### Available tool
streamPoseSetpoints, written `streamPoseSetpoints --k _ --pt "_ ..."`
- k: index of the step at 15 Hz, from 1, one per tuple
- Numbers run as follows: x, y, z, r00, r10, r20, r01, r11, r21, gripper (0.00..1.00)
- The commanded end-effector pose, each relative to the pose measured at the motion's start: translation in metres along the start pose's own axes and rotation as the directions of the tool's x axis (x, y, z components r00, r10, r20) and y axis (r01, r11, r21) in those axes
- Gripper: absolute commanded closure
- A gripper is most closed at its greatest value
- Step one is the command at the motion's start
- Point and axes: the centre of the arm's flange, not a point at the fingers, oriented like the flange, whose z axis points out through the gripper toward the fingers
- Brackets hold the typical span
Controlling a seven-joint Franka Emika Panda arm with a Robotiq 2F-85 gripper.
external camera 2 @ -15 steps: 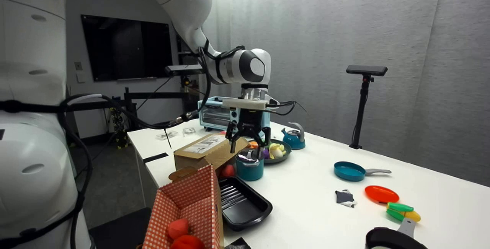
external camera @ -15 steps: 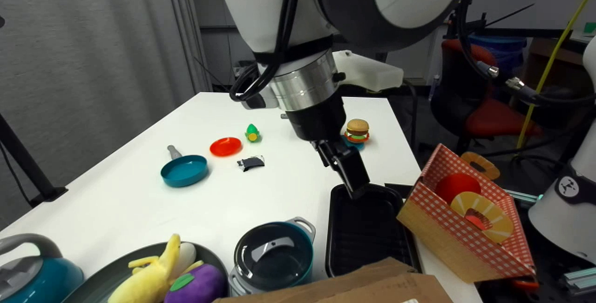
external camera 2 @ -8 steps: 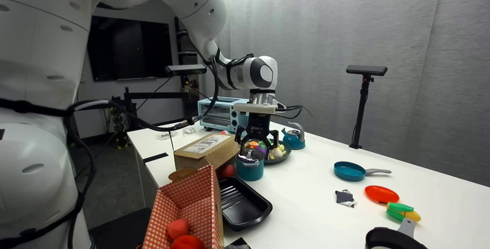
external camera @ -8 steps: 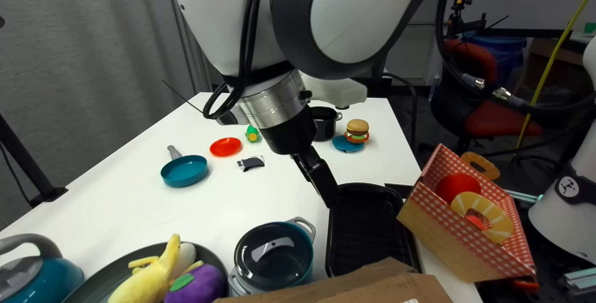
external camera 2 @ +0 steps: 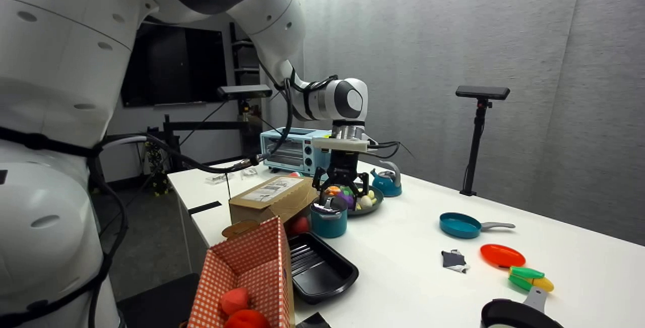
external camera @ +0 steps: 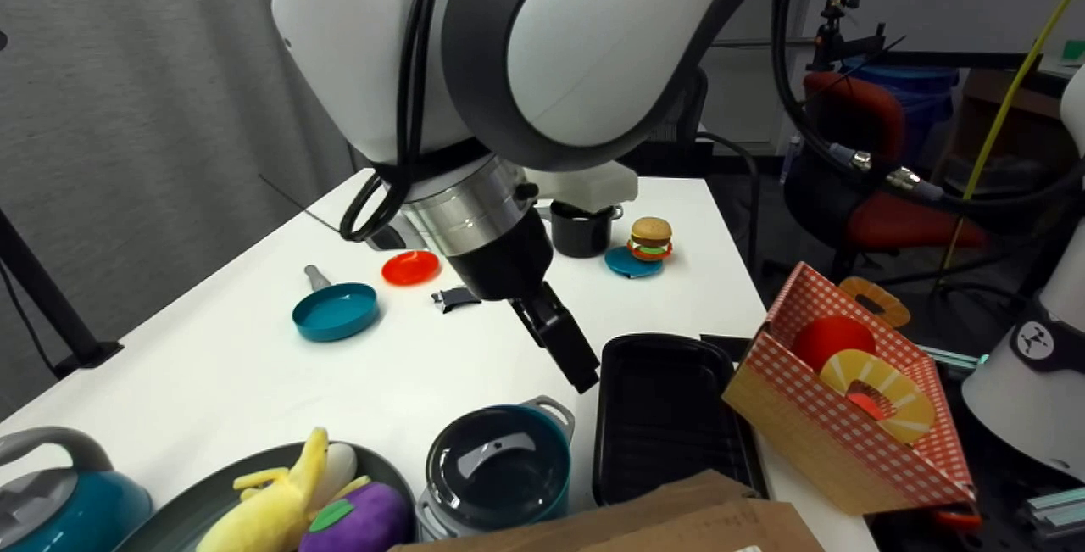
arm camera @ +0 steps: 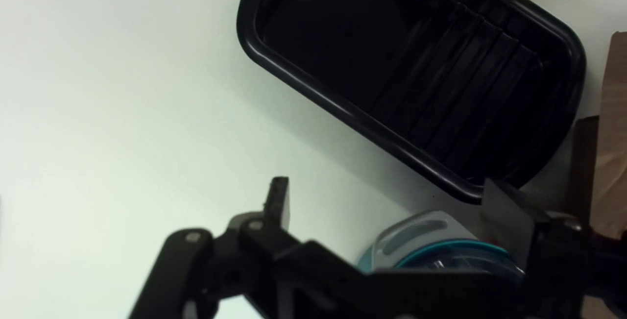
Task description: Take the lid from the blue pot and place it on the table
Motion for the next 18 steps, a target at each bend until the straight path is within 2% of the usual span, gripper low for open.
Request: streamPoseSetpoints --k 1,7,18 --pt "0.039 -0.020 0.010 0.998 -0.050 0.043 0.051 0.998 -0.024 0.00" --pt "0.064 -0.045 0.025 0.992 -0.105 0.069 0.108 0.994 -0.036 0.00" --pt "0.050 -0.052 0.000 0.992 -0.108 0.058 0.113 0.989 -0.094 0.00"
